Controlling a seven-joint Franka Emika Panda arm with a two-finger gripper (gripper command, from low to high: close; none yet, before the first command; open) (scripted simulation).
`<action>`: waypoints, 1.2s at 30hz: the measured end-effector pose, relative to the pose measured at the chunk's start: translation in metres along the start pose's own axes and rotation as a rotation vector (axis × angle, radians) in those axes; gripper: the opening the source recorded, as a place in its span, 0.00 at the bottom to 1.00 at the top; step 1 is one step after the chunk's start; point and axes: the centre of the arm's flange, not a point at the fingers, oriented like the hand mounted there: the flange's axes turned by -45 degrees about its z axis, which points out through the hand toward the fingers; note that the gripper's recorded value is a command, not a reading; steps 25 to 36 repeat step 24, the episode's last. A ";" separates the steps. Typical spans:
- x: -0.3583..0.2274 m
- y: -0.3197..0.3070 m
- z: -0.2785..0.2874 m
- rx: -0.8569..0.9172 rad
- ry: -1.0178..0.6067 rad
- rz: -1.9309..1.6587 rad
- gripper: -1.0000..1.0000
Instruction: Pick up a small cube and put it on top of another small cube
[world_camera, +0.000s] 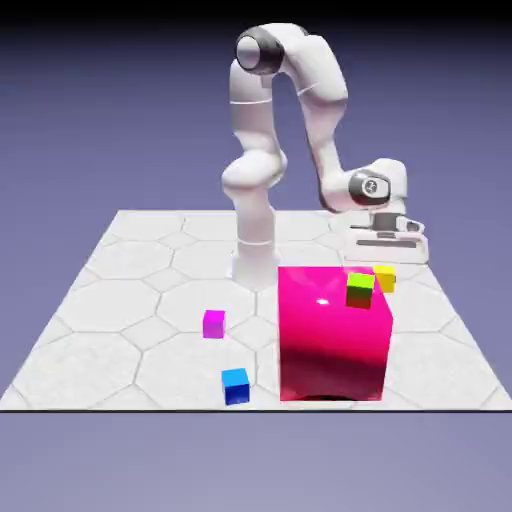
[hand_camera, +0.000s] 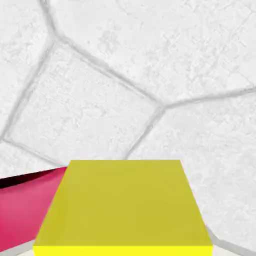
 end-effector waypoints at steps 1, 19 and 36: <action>-0.017 0.008 -0.004 0.022 -0.011 0.043 0.00; -0.254 -0.006 -0.019 0.386 0.140 0.670 0.00; -0.248 -0.009 -0.006 0.383 0.140 0.666 1.00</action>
